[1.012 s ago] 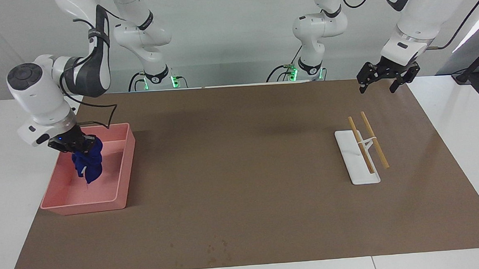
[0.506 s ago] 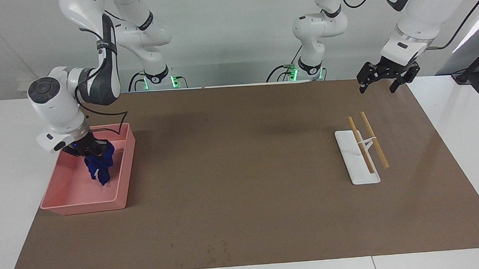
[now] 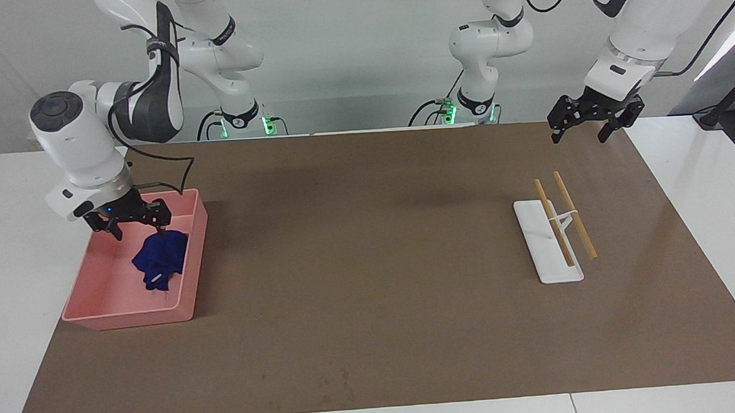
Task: Wipe water with towel using both arms
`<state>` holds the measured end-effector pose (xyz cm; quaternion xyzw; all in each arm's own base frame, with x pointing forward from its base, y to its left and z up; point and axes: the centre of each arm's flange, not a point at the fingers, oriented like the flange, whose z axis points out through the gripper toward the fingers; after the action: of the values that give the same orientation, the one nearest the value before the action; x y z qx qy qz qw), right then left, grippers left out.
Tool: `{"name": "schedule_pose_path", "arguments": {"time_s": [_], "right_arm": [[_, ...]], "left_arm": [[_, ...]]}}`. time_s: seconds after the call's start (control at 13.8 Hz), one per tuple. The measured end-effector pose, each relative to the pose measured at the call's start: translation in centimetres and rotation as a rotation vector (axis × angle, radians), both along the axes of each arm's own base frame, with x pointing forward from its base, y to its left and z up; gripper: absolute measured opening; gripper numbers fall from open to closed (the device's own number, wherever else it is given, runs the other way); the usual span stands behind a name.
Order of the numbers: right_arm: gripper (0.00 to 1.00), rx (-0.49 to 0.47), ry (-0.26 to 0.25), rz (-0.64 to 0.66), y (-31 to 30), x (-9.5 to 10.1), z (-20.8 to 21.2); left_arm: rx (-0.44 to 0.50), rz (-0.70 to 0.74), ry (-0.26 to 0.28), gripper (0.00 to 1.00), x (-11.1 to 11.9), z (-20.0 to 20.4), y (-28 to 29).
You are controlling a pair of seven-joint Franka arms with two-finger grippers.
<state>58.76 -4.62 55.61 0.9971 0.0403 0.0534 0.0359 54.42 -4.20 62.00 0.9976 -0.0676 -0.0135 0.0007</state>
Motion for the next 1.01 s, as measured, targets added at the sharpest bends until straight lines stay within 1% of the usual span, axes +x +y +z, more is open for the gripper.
{"name": "schedule_pose_path", "arguments": {"time_s": [0.14,0.22,0.36,0.51,0.65,0.72,0.87,1.01], "right_arm": [[1.00,0.002,0.002,0.006,1.1,-0.9,4.3],[1.00,0.004,0.017,0.007,1.3,-1.4,5.8],[1.00,0.025,0.058,0.004,2.2,-2.4,7.6],[1.00,0.035,0.093,-0.020,3.4,-3.1,7.8],[1.00,0.037,0.112,-0.038,4.7,-3.3,7.6],[1.00,0.043,0.112,-0.047,4.9,-3.3,7.6],[1.00,0.091,0.107,-0.058,4.8,-3.3,7.7],[1.00,0.107,0.106,-0.064,4.5,-3.2,7.7]], "left_arm": [[0.000,0.000,0.000,1.00,0.0,0.0,0.0],[0.000,0.000,0.000,1.00,0.0,0.0,0.0],[0.000,0.000,0.000,1.00,0.0,0.0,0.0],[0.000,0.000,0.000,1.00,0.0,0.0,0.0],[0.000,0.000,0.000,1.00,0.0,0.0,0.0],[0.000,0.000,0.000,1.00,0.0,0.0,0.0],[0.000,0.000,0.000,1.00,0.0,0.0,0.0],[0.000,0.000,0.000,1.00,0.0,0.0,0.0]]}}
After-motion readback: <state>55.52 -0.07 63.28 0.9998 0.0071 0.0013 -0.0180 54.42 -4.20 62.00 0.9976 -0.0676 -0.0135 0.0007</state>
